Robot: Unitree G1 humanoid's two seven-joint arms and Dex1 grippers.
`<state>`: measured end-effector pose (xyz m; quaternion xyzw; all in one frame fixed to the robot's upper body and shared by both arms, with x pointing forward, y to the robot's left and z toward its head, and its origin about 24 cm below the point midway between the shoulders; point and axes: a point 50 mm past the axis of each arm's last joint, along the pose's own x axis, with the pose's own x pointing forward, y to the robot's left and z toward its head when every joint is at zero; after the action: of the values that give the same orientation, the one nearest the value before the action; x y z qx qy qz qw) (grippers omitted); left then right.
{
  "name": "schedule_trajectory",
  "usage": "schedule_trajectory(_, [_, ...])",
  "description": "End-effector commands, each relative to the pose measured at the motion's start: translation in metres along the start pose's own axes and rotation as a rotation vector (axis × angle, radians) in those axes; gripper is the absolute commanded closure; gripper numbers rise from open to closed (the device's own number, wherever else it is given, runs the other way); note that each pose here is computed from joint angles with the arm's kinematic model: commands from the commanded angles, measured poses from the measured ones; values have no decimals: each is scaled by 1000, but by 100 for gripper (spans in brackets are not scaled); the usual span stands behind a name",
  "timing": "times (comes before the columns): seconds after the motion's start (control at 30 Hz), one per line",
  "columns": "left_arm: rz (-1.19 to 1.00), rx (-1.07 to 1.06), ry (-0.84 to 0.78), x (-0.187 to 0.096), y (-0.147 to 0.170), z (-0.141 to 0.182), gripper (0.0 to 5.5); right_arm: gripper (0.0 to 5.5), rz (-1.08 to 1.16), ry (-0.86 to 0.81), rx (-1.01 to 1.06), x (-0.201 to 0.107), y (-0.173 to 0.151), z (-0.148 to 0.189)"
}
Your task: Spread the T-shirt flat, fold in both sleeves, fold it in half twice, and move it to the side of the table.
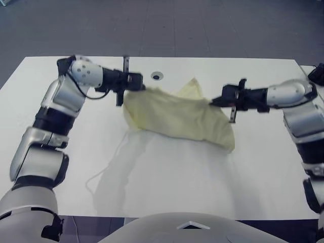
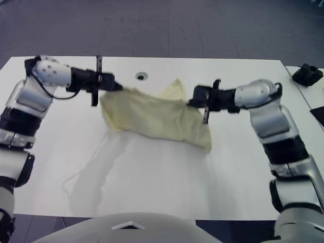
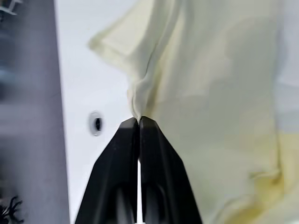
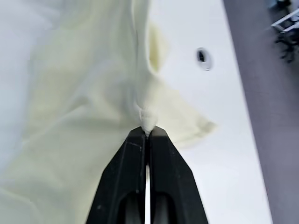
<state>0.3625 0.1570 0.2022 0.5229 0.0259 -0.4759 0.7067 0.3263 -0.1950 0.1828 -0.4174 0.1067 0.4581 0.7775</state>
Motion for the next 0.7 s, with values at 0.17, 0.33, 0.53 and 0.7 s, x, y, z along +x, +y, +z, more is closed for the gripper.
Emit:
schedule_trajectory(0.17, [626,169,313,-6,112,28,549,550,-676,96,-129,0,-135,65])
schedule_trajectory(0.33, [846,299,394,-21,134,42,549,550,-928,163,-248,-18,-153,81])
schedule_trajectory(0.53, [1047,431,465,-45,152,55,549,550,-1167,246,-433,-37,-165,92])
schedule_trajectory(0.7, [1157,549,504,-59,160,63,549,550,-1239,260,-463,-43,-167,93])
